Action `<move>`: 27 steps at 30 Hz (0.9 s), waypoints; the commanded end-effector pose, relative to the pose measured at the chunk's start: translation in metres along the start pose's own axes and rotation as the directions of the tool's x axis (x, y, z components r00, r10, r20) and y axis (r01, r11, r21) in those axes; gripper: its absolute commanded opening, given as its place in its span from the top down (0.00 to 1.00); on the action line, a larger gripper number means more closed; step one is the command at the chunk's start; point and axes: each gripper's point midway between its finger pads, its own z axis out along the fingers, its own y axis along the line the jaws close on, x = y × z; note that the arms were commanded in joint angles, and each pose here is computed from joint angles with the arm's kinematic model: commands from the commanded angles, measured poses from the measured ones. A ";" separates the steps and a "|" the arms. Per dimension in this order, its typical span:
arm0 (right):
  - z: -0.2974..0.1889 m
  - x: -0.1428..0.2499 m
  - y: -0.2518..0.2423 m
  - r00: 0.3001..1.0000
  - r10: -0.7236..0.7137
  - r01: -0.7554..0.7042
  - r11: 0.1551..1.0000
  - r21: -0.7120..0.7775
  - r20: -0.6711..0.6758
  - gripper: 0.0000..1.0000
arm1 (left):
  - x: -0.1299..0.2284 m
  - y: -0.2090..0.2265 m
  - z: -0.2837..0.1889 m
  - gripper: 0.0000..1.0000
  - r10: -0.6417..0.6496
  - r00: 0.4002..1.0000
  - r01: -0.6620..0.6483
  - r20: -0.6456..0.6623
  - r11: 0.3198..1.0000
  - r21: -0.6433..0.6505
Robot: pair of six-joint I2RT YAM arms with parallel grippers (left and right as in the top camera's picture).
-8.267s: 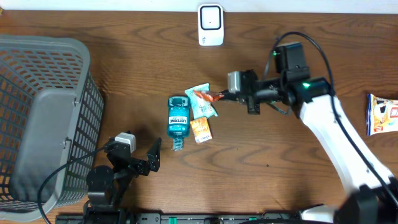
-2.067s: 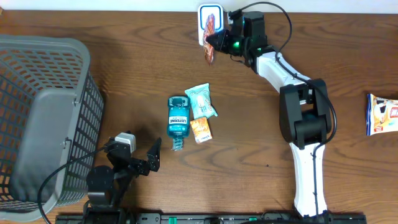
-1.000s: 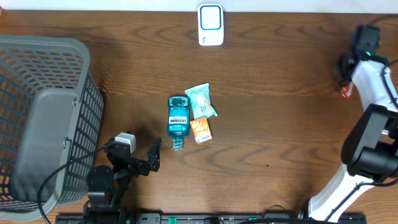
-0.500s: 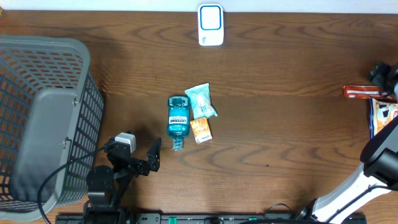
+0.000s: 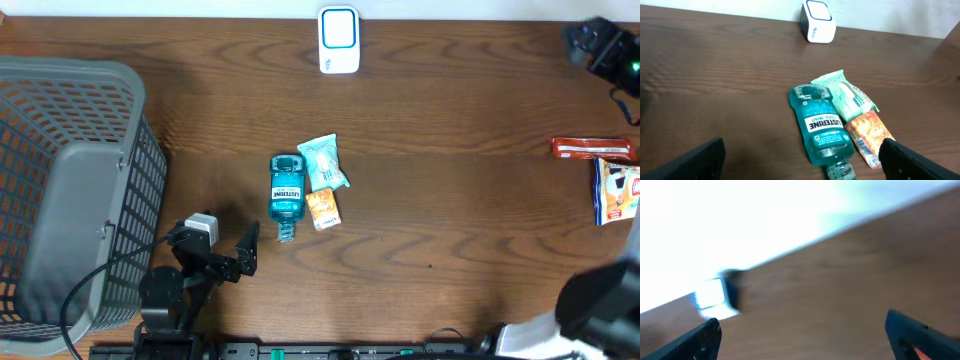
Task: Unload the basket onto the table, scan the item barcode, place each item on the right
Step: 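Carry the red snack bar to the right edge and release it, then move the right gripper back over the orange box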
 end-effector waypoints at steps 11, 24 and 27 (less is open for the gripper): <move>-0.020 0.095 0.201 0.952 0.006 -0.111 0.938 -0.328 -0.307 0.01 | 0.013 0.001 0.001 0.02 -0.013 0.999 0.013 -0.042 1.000 0.003; -0.049 0.203 0.259 0.798 -0.173 -0.064 0.928 -0.368 -0.577 0.01 | 0.013 0.001 0.001 0.02 -0.013 0.999 0.013 -0.042 1.000 0.003; -0.060 0.227 0.250 0.734 -0.159 -0.067 0.950 -0.303 -0.660 0.06 | 0.013 0.001 0.001 0.02 -0.013 0.999 0.013 -0.042 1.000 0.003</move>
